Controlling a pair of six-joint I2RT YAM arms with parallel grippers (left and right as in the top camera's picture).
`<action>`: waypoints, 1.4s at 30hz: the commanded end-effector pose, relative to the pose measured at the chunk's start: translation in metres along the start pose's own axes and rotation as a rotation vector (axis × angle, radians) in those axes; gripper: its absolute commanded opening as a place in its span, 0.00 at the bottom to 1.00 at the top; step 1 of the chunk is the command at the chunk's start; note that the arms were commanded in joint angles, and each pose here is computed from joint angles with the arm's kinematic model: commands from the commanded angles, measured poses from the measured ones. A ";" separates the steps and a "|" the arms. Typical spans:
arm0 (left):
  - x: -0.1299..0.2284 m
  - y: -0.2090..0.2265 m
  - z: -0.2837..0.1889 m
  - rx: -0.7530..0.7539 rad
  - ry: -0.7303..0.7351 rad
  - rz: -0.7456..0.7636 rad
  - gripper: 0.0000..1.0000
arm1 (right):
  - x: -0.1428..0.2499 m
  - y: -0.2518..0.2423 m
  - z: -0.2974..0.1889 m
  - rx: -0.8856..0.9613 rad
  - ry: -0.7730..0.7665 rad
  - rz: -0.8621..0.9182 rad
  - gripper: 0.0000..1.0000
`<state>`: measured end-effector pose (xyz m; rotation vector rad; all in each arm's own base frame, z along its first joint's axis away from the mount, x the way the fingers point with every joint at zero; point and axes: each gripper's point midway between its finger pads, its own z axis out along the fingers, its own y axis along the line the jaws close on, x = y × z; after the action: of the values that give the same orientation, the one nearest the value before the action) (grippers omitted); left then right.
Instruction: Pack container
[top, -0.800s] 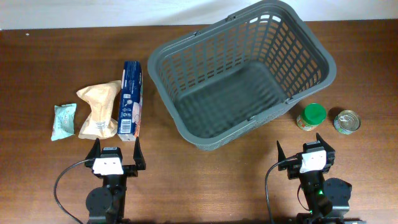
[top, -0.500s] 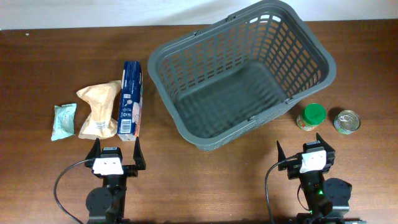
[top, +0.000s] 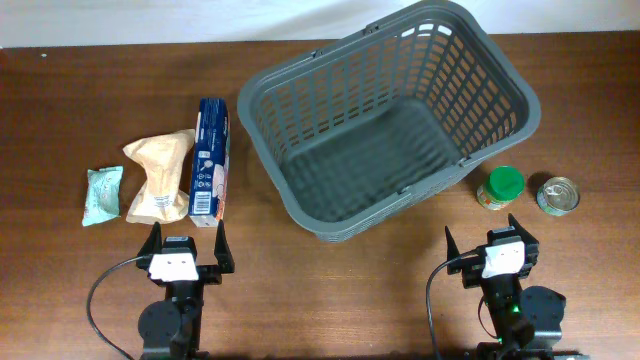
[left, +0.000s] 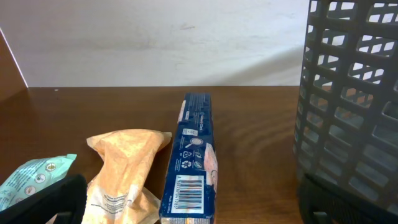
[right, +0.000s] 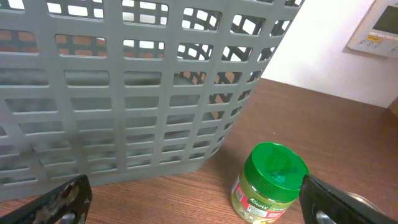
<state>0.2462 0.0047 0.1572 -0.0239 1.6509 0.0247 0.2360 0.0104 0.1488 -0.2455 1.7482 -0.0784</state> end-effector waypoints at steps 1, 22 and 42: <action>0.000 0.000 0.000 0.000 -0.004 -0.010 0.99 | 0.001 0.001 0.000 -0.005 -0.004 -0.006 0.99; -0.001 0.001 0.000 -0.007 -0.010 -0.010 0.99 | 0.000 0.004 0.000 -0.027 -0.012 -0.006 0.99; -0.145 -0.017 0.018 0.097 0.377 0.026 0.99 | -0.164 -0.008 -0.013 -0.221 0.249 0.060 0.99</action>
<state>0.2461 -0.0096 0.2776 0.0444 1.9510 -0.0441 0.2307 0.0383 0.2727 -0.3393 1.9892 0.1429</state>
